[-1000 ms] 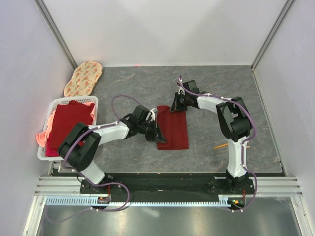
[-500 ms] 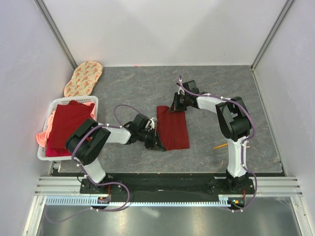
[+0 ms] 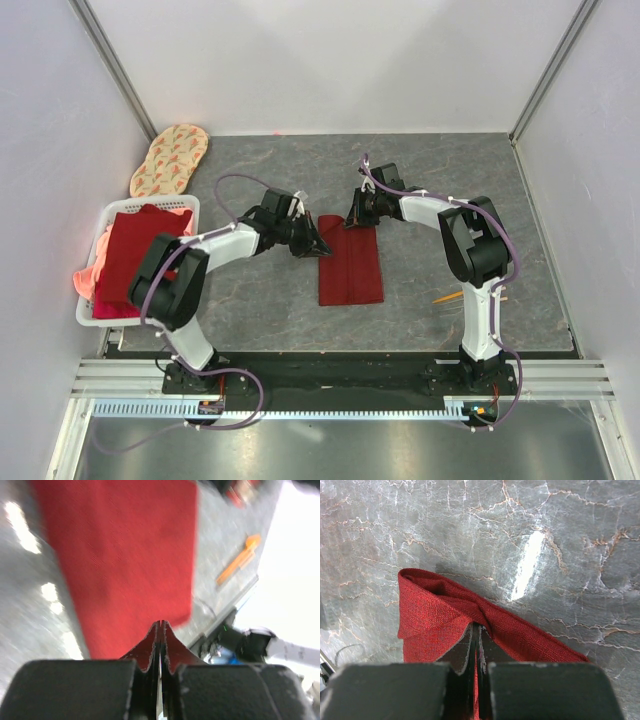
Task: Fold the napkin into a case and place the utensils inside
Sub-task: Smooth out the 2/3-rectangle-folded napkin at the center of the board.
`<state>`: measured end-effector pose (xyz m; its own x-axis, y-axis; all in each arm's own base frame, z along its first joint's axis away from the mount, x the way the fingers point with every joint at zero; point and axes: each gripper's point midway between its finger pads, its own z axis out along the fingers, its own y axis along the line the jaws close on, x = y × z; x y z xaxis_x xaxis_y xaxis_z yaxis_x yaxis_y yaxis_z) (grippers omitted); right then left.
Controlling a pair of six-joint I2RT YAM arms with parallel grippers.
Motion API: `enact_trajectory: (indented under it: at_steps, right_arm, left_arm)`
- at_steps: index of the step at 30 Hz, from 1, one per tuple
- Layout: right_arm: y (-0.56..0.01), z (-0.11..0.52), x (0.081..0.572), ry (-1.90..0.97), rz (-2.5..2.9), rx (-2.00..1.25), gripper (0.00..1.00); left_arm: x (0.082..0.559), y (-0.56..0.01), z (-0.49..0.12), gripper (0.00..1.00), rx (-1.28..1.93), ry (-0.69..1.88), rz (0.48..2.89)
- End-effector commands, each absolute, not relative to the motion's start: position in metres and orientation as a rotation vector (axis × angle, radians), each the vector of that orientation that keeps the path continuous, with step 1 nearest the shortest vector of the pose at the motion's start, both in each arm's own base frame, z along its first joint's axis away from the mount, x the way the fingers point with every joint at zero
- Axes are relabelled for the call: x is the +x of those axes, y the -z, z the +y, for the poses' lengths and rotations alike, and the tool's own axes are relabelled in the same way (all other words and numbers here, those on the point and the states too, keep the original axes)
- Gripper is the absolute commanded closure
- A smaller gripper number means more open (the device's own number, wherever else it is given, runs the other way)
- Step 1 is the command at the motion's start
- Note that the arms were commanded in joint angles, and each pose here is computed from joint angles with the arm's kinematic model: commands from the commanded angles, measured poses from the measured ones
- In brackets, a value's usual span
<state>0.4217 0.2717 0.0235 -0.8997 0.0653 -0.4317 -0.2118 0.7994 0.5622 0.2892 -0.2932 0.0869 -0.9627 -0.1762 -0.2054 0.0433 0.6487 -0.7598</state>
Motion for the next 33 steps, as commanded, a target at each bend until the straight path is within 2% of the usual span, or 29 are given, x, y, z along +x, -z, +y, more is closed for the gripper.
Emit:
enact_trajectory:
  at_steps: [1, 6, 11, 17, 20, 27, 30, 33]
  right_arm:
    - [-0.012, 0.262, 0.418, -0.803, 2.595, -0.116, 1.00]
    - [-0.006, 0.262, 0.416, -0.807, 2.606, -0.116, 1.00]
    - [-0.008, 0.263, 0.416, -0.815, 2.599, -0.118, 1.00]
    - [-0.015, 0.265, 0.419, -0.826, 2.583, -0.111, 1.00]
    - [-0.017, 0.267, 0.420, -0.837, 2.580, -0.107, 1.00]
    - [-0.020, 0.266, 0.418, -0.835, 2.582, -0.106, 1.00]
    - [-0.021, 0.266, 0.415, -0.835, 2.584, -0.114, 1.00]
    - [-0.022, 0.263, 0.415, -0.820, 2.586, -0.127, 1.00]
  left_arm:
    - [0.325, -0.058, -0.283, 0.98, -0.139, 1.104, 2.616]
    - [0.344, -0.022, -0.279, 0.98, -0.157, 1.062, 2.658]
    - [0.337, -0.050, -0.278, 0.98, -0.115, 1.028, 2.591]
    - [0.302, -0.099, -0.290, 0.96, -0.027, 1.085, 2.540]
    - [0.273, -0.082, -0.302, 0.97, -0.004, 1.138, 2.609]
    - [0.224, -0.011, -0.281, 0.98, -0.045, 1.133, 2.769]
    - [0.219, -0.013, -0.278, 0.98, 0.009, 1.123, 2.777]
    - [0.223, -0.042, -0.281, 0.98, 0.020, 1.170, 2.698]
